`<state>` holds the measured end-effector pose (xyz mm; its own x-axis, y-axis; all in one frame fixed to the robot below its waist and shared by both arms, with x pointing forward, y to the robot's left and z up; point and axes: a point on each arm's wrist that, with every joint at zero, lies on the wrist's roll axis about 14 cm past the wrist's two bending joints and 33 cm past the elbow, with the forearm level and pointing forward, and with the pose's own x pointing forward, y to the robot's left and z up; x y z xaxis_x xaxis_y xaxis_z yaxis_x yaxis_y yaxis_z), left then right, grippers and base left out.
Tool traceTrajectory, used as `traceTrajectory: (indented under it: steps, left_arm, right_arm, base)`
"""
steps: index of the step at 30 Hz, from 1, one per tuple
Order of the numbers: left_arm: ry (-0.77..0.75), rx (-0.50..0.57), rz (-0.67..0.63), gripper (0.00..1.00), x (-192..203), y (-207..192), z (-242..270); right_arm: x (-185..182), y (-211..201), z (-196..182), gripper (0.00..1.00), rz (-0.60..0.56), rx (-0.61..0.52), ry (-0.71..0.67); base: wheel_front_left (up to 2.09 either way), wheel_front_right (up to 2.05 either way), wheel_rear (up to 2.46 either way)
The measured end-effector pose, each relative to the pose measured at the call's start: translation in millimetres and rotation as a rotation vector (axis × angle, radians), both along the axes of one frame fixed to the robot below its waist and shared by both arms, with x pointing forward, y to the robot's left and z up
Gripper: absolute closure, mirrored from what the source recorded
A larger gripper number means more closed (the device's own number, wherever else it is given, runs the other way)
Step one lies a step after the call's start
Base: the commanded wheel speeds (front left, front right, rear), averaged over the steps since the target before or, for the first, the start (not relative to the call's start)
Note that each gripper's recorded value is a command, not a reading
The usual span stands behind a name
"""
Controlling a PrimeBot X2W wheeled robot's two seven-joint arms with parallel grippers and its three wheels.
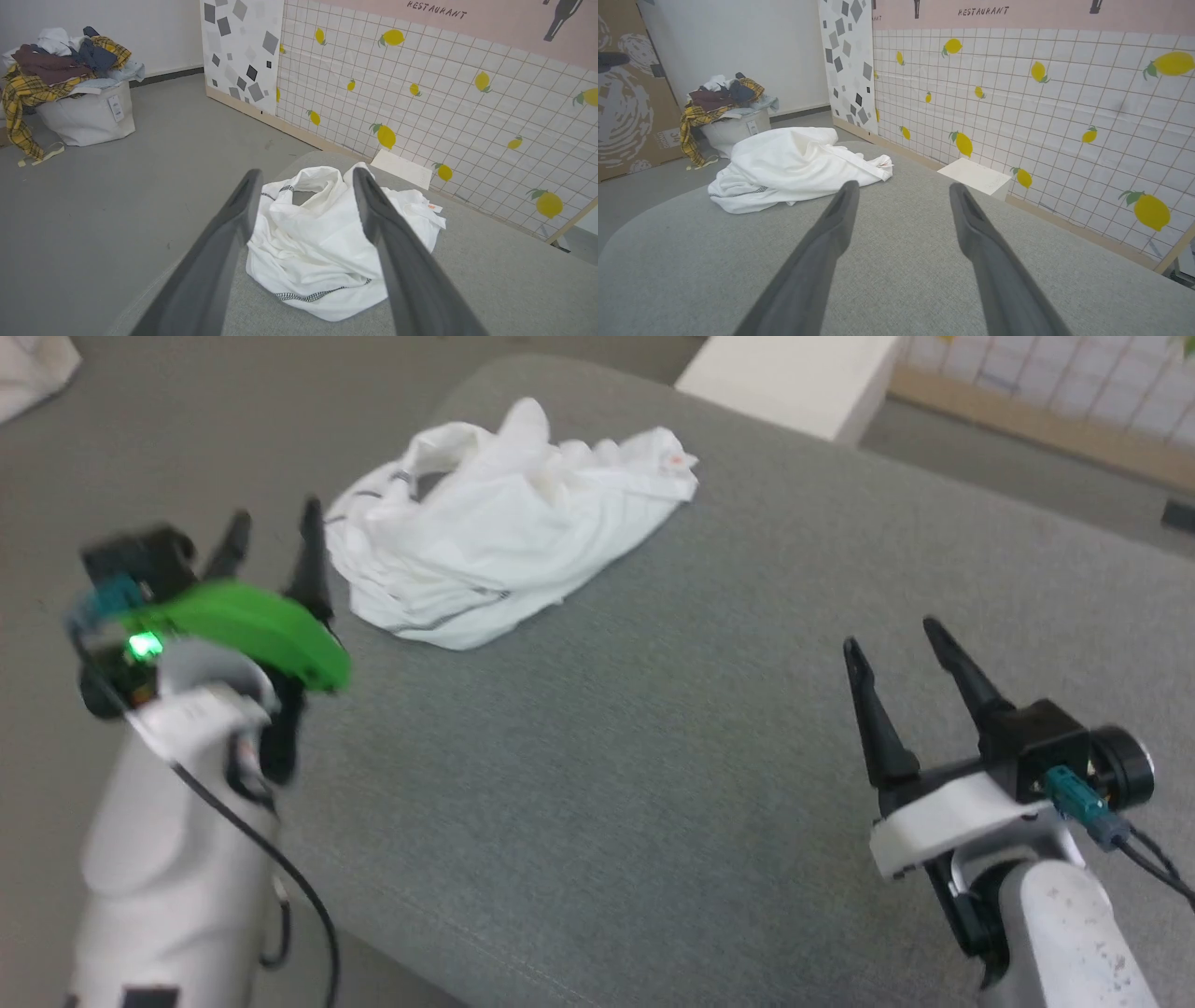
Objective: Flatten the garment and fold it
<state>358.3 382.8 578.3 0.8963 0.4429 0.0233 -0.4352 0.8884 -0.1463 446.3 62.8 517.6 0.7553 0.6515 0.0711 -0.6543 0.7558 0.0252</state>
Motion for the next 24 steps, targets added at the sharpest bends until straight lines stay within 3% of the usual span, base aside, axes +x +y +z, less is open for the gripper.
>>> traceTrajectory:
  steps: [6, 11, 19, 23, 24]
  left_arm:
    - [0.121, -0.103, -0.055, 0.0, 62.9, 15.2, -14.3]
    - [0.321, -0.261, -0.075, 0.0, 97.2, 15.6, -72.7]
    - [0.667, -0.548, -0.014, 0.0, 100.6, -7.8, -197.9]
    - [0.768, -0.586, -0.01, 0.0, 102.3, -12.8, -226.3]
    - [0.779, -0.589, -0.011, 0.05, 104.2, -13.6, -229.5]
  right_arm:
    - [28.9, -8.8, -24.7, 0.0, -0.038, 0.005, 0.035]
    - [49.5, -24.0, -55.3, 0.0, -0.083, 0.007, 0.084]
    - [63.0, -59.8, -116.1, 0.0, -0.172, -0.021, 0.194]
    - [66.8, -77.6, -132.5, 0.0, -0.217, -0.034, 0.218]
    - [67.3, -80.7, -133.7, 0.0, -0.227, -0.031, 0.219]
  base:
    - [0.0, 0.0, 0.0]
    - [0.0, 0.0, 0.0]
    - [0.0, 0.0, 0.0]
    - [0.0, 0.0, 0.0]
    - [0.0, 0.0, 0.0]
